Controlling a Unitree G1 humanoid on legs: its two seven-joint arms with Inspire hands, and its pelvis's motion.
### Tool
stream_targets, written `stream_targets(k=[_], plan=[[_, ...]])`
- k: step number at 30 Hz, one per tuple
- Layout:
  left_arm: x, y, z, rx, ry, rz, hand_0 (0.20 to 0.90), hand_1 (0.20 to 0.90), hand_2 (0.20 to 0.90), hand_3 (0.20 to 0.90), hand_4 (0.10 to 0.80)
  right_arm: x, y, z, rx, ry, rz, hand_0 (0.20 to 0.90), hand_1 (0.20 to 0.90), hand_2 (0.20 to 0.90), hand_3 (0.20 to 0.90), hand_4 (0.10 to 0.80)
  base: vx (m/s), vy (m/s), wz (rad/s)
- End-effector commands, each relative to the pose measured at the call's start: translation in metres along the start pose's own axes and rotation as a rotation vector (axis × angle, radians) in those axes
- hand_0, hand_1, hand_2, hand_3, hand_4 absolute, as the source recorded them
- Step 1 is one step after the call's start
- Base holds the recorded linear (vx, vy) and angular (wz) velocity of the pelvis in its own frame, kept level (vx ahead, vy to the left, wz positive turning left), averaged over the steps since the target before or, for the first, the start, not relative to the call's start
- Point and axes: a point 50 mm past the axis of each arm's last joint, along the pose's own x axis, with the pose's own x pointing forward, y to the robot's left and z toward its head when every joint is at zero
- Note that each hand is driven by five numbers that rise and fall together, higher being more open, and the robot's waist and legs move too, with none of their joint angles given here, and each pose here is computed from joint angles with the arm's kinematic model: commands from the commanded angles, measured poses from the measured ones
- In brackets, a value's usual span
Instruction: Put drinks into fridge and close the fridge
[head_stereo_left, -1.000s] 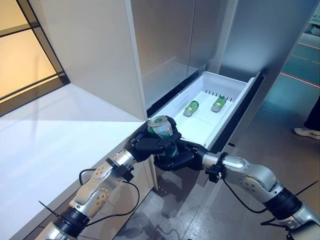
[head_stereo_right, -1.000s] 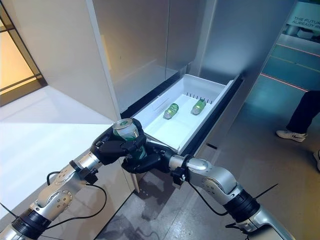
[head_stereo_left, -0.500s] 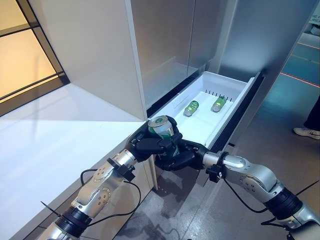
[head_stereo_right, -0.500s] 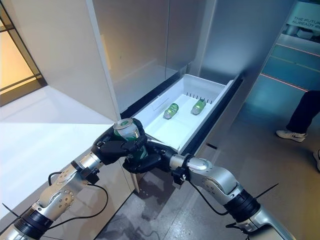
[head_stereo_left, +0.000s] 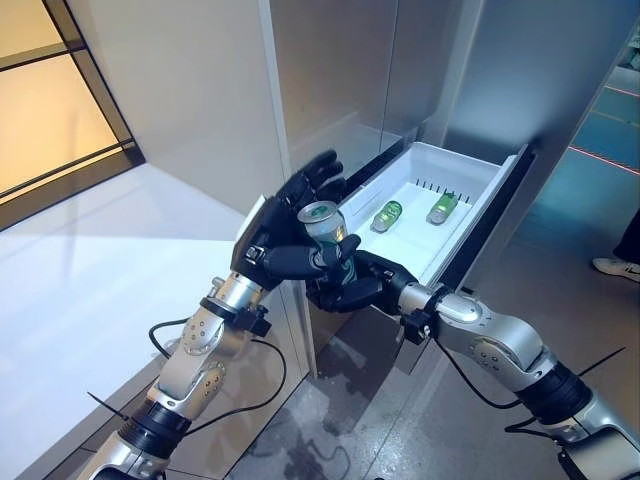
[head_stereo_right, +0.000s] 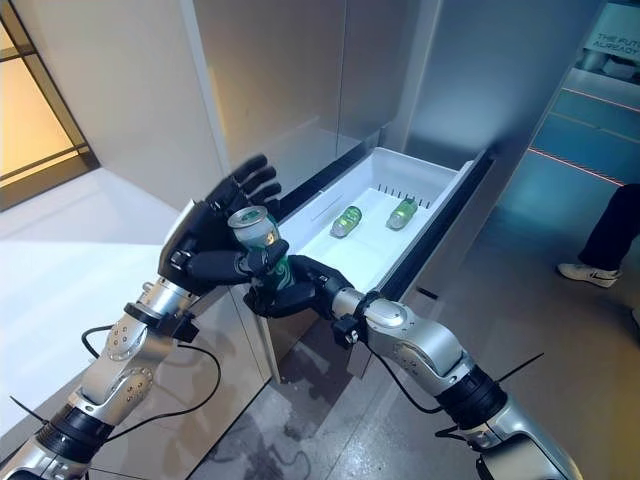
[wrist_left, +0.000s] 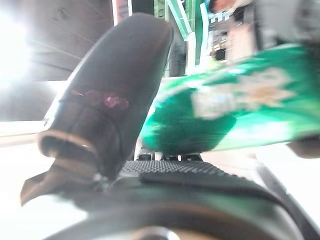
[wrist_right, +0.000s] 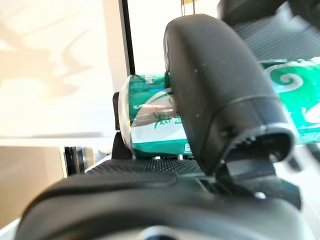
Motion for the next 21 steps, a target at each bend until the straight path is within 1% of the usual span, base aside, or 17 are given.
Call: stream_targets(k=[1,6,8,10,12,17,21], plan=[[0.038,-0.030,0.079,0.052,-0.508,-0.176,0.900,0.900,0.900,0.900,0.800,-0.004,-0.028,0.107,-0.052,-0.452,-0.178,0.300,0.300,0.300,0.200,0.100,0.006,-0.003,0.04],[0.037,-0.027,0.090,0.119,-0.600,-0.091,0.900,0.900,0.900,0.900,0.800,-0.009,-0.049,0.123,-0.055,-0.522,-0.319,0.300,0.300,0.300,0.200,0.100,0.003,-0.001,0.05],[0.039,-0.022,0.090,0.135,-0.577,-0.066,0.900,0.900,0.900,0.900,0.800,-0.015,-0.068,0.130,-0.051,-0.552,-0.422,0.300,0.300,0.300,0.200,0.100,0.002,-0.003,0.15],[0.041,-0.019,0.088,0.130,-0.552,-0.059,0.900,0.900,0.900,0.900,0.800,-0.019,-0.078,0.135,-0.045,-0.565,-0.472,0.300,0.300,0.300,0.200,0.100,-0.001,-0.010,0.16],[0.045,-0.015,0.081,0.107,-0.486,-0.052,0.900,0.900,0.900,0.900,0.800,-0.028,-0.095,0.143,-0.037,-0.588,-0.563,0.300,0.300,0.300,0.200,0.100,0.003,-0.010,0.08],[0.047,-0.009,0.064,0.022,-0.350,-0.063,0.900,0.900,0.900,0.900,0.800,-0.038,-0.119,0.150,-0.049,-0.601,-0.673,0.300,0.300,0.300,0.200,0.100,0.012,-0.002,0.13],[0.040,-0.010,0.029,-0.115,-0.162,-0.075,0.900,0.900,0.900,0.900,0.800,-0.044,-0.142,0.153,-0.042,-0.593,-0.775,0.300,0.300,0.300,0.200,0.100,0.050,0.011,0.07]])
